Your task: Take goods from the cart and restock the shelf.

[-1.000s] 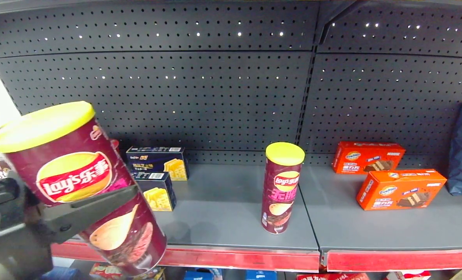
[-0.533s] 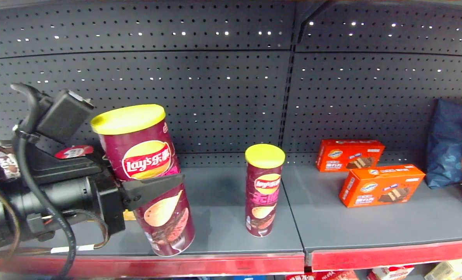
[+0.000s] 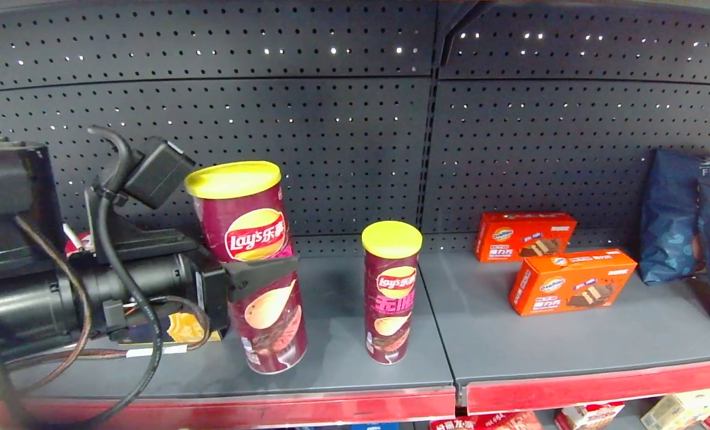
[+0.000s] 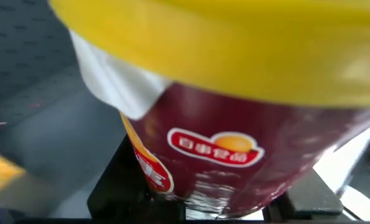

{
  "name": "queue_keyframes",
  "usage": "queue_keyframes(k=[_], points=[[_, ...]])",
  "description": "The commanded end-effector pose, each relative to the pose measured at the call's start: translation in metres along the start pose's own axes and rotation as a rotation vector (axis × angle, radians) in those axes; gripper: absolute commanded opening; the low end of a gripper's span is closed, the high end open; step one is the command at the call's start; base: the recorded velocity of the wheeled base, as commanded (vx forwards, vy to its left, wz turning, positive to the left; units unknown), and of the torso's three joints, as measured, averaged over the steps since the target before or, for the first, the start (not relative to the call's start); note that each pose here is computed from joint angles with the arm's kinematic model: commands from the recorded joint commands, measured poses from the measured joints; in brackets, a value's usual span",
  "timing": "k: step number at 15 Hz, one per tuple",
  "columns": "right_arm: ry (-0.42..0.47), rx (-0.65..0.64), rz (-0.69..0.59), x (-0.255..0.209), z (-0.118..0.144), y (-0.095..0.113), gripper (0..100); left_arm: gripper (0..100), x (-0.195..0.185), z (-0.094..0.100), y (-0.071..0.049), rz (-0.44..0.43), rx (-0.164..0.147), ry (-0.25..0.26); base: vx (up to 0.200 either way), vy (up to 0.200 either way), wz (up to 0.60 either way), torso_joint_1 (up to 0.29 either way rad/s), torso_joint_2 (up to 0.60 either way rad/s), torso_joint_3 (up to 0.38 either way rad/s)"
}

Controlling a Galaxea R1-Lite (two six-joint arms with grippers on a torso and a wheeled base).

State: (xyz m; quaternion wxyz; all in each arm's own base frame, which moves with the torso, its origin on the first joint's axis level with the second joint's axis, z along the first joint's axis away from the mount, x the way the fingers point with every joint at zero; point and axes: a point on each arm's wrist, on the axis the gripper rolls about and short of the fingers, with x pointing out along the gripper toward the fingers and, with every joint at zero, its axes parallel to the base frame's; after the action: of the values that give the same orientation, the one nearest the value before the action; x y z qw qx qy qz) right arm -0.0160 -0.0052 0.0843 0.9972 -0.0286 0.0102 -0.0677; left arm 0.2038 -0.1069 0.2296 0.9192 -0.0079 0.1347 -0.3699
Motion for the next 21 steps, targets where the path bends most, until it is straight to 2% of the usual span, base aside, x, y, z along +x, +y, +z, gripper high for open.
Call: queue_keyframes(k=[1, 2, 3, 4, 5, 8, 10, 11, 12, 13, 16, 17, 21], points=[[0.004, -0.005, 0.017, 0.0, 0.0, 0.0, 100, 0, 0.027, 0.003, 0.011, 0.061, 0.009, 0.024, 0.0, 0.0, 0.0, 0.0, 0.0, 0.0], [0.003, -0.007, 0.024, 0.0, 0.0, 0.001, 100, 0, 0.032, 0.006, 0.013, 0.069, 0.012, 0.016, 0.0, 0.0, 0.0, 0.0, 0.0, 0.0], [0.003, -0.01, 0.021, 0.0, 0.0, 0.001, 100, 0, 0.046, 0.012, 0.018, 0.072, 0.022, -0.027, 0.0, 0.0, 0.0, 0.0, 0.0, 0.0], [0.003, -0.01, 0.021, 0.0, 0.0, 0.001, 100, 0, 0.046, 0.012, 0.018, 0.072, 0.022, -0.027, 0.0, 0.0, 0.0, 0.0, 0.0, 0.0], [0.004, -0.011, 0.017, 0.0, 0.0, 0.0, 100, 0, 0.056, 0.013, 0.028, 0.09, 0.022, -0.041, 0.0, 0.0, 0.0, 0.0, 0.0, 0.0], [0.003, -0.011, 0.026, 0.0, 0.0, 0.001, 100, 0, 0.064, 0.002, 0.037, 0.104, 0.012, 0.005, 0.0, 0.0, 0.0, 0.0, 0.0, 0.0], [0.003, -0.013, 0.03, 0.0, 0.0, 0.001, 100, 0, 0.076, -0.006, 0.05, 0.095, 0.02, 0.024, 0.0, 0.0, 0.0, 0.0, 0.0, 0.0], [0.003, -0.015, 0.03, 0.0, 0.0, 0.001, 100, 0, 0.083, -0.006, 0.059, 0.107, 0.044, -0.032, 0.0, 0.0, 0.0, 0.0, 0.0, 0.0], [0.003, -0.022, 0.03, 0.0, 0.0, 0.001, 100, 0, 0.09, -0.007, 0.068, 0.116, 0.055, -0.066, 0.0, 0.0, 0.0, 0.0, 0.0, 0.0], [0.002, -0.033, 0.03, 0.0, 0.0, 0.001, 100, 0, 0.097, -0.01, 0.071, 0.111, 0.054, -0.065, 0.0, 0.0, 0.0, 0.0, 0.0, 0.0], [0.002, -0.053, 0.027, 0.0, 0.0, 0.001, 100, 0, 0.097, -0.011, 0.072, 0.11, 0.046, -0.043, 0.0, 0.0, 0.0, 0.0, 0.0, 0.0], [0.003, -0.051, 0.026, 0.0, 0.0, 0.001, 100, 0, 0.095, -0.013, 0.07, 0.106, 0.031, 0.0, 0.0, 0.0, 0.0, 0.0, 0.0, 0.0], [0.002, -0.047, 0.037, 0.0, 0.0, 0.001, 100, 0, 0.093, 0.002, 0.068, 0.097, 0.042, -0.034, 0.0, 0.0, 0.0, 0.0, 0.0, 0.0]])
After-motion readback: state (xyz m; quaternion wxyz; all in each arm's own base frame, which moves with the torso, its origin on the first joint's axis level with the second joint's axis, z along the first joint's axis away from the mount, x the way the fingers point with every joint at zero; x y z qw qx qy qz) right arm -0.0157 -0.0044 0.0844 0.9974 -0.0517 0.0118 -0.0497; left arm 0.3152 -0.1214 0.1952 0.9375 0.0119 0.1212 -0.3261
